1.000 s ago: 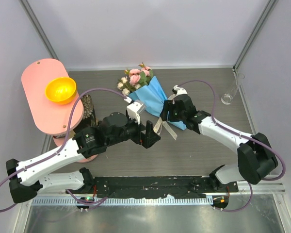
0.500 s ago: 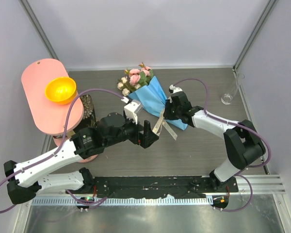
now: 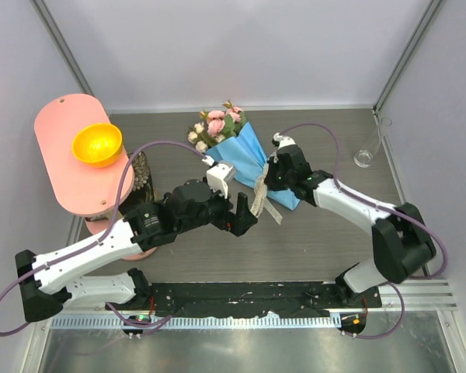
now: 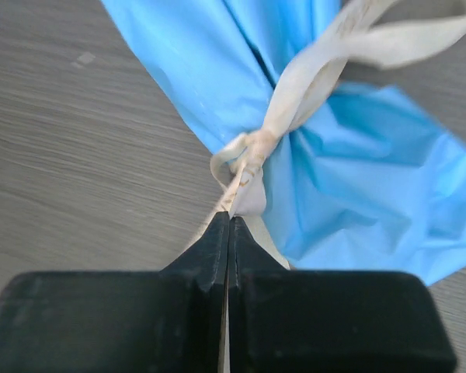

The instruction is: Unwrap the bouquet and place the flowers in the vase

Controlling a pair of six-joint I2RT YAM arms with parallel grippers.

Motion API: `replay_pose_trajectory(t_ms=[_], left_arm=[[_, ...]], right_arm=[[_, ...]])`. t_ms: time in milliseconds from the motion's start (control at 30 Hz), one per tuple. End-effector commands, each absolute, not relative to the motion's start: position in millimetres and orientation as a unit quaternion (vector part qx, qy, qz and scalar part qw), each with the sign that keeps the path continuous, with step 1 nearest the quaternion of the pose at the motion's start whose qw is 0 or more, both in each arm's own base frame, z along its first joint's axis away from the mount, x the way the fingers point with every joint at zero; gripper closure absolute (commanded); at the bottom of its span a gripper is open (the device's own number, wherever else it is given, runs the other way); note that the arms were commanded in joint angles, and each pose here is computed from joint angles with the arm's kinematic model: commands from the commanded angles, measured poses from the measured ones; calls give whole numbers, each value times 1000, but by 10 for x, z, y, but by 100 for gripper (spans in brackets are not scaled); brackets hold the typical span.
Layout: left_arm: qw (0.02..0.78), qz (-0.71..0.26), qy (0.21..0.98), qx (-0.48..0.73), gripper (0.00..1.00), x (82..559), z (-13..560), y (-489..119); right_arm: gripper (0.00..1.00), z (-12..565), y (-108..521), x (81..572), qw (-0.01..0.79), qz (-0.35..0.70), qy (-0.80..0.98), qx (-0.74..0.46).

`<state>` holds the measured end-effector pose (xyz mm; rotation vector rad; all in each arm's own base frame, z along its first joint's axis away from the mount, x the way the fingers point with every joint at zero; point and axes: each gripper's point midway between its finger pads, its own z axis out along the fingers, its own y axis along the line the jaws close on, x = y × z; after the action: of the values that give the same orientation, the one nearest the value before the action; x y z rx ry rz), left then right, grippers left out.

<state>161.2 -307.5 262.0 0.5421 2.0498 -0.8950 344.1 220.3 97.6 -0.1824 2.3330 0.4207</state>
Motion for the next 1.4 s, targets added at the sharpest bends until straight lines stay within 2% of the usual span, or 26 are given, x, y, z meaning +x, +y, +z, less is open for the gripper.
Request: replay_pose_trajectory(t_ms=[0, 233, 433, 533, 667, 833, 900, 1100, 1133, 1267, 1367], left_arm=[[429, -347, 813, 185, 6, 1778, 2574, -3130], [394, -338, 840, 158, 10, 1829, 2155, -3246], [406, -304, 850, 142, 11, 1979, 2070, -3149], [390, -291, 863, 136, 17, 2052, 1897, -3126], [372, -267, 881, 119, 25, 2304, 1694, -3081], [355, -242, 897, 107, 27, 2724, 1371, -3141], [357, -220, 901, 113, 32, 2860, 1292, -3168], [360, -195, 898, 160, 42, 3154, 1110, -3439], [362, -202, 896, 163, 42, 3173, 1140, -3486], [365, -259, 875, 184, 26, 3129, 1257, -3705], [359, -278, 869, 194, 25, 3114, 1280, -3811]], right_arm=[[99, 2140, 2258, 3476, 490, 234, 838, -48], [99, 3293, 2136, 3162, 584, 341, 737, 12], [99, 3993, 1849, 2927, 648, 359, 671, 42], [99, 4217, 1690, 2794, 672, 360, 645, 54], [99, 4345, 1466, 2606, 697, 361, 614, 78], [99, 4613, 1261, 2398, 722, 354, 589, 83], [99, 4649, 1228, 2328, 724, 357, 585, 80], [99, 4439, 1216, 2333, 714, 353, 598, 88], [99, 4396, 1235, 2348, 711, 352, 603, 86], [99, 4349, 1325, 2392, 700, 354, 616, 72], [99, 4332, 1362, 2407, 694, 354, 624, 65]])
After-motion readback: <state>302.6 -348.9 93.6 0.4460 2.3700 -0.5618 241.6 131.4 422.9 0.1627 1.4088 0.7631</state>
